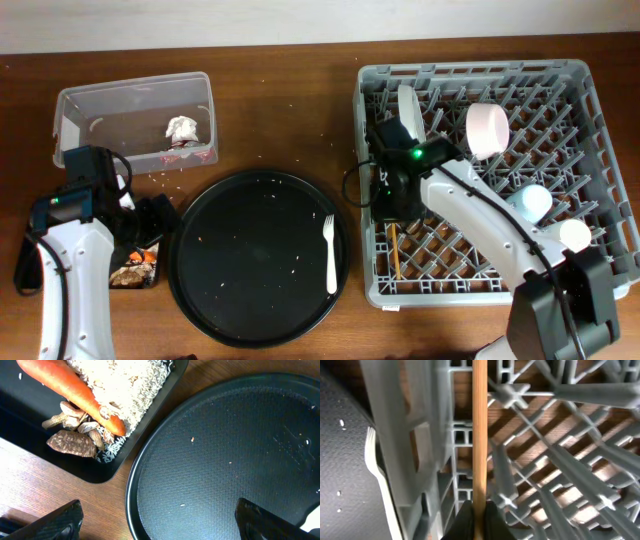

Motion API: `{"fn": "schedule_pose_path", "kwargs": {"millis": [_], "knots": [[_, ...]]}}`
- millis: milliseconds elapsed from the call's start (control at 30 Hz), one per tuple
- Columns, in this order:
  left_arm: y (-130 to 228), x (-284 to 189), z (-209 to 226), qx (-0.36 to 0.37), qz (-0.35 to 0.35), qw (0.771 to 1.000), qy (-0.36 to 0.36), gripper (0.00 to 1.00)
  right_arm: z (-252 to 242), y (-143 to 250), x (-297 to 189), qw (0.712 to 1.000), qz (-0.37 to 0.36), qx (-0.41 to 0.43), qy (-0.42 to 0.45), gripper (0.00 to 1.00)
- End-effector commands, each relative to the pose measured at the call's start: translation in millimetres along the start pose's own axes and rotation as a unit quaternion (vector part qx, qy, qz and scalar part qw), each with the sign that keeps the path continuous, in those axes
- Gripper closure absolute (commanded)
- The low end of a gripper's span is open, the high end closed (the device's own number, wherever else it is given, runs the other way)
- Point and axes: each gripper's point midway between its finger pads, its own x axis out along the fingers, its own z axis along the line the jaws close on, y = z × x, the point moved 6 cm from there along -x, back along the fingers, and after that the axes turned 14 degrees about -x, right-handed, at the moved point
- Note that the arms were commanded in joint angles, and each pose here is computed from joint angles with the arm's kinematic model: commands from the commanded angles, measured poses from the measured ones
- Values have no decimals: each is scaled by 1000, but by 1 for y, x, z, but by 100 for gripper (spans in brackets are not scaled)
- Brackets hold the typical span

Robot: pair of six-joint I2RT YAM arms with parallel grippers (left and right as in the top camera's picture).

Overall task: Sort waste into correct bins and load items into the dishwasher rack
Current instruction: 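Insert the chopstick upright into the rack's left side, then grasp the white plastic fork and insert it beside the chopstick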

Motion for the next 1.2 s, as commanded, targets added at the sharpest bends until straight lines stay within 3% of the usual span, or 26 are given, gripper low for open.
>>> {"fn": "schedule_pose_path", "kwargs": {"millis": [0, 33, 100, 133, 300, 533, 633, 767, 967, 1167], "knots": [[0, -1, 2, 0, -2, 1000, -1, 4, 1, 1, 4, 1000, 0, -7, -1, 95], [0, -1, 2, 0, -2, 1000, -1, 4, 1, -1, 4, 1000, -4, -7, -1, 94], [0, -1, 2, 0, -2, 1000, -1, 4, 2, -2, 4, 1000, -8, -7, -2, 64], [0, -1, 2, 0, -2, 1000, -1, 4, 2, -2, 4, 1000, -8, -7, -2, 61], [0, -1, 2, 0, -2, 1000, -1, 4, 4, -1, -1, 1000, -6, -7, -14, 59], [0, -1, 2, 0, -2, 1000, -1, 4, 39, -18, -65, 992, -95, -47, -68, 57], [0, -1, 1, 0, -2, 1000, -1, 4, 73, -10, -52, 991, -79, -84, -65, 57], [0, -1, 2, 0, -2, 1000, -1, 4, 107, -6, 1, 995, -21, -89, -41, 57], [0, -1, 2, 0, -2, 1000, -1, 3, 111, -12, 69, 995, 36, -88, -15, 57], [0, -1, 2, 0, -2, 1000, -1, 3, 110, -15, 93, 995, 42, -89, -1, 59]]}}
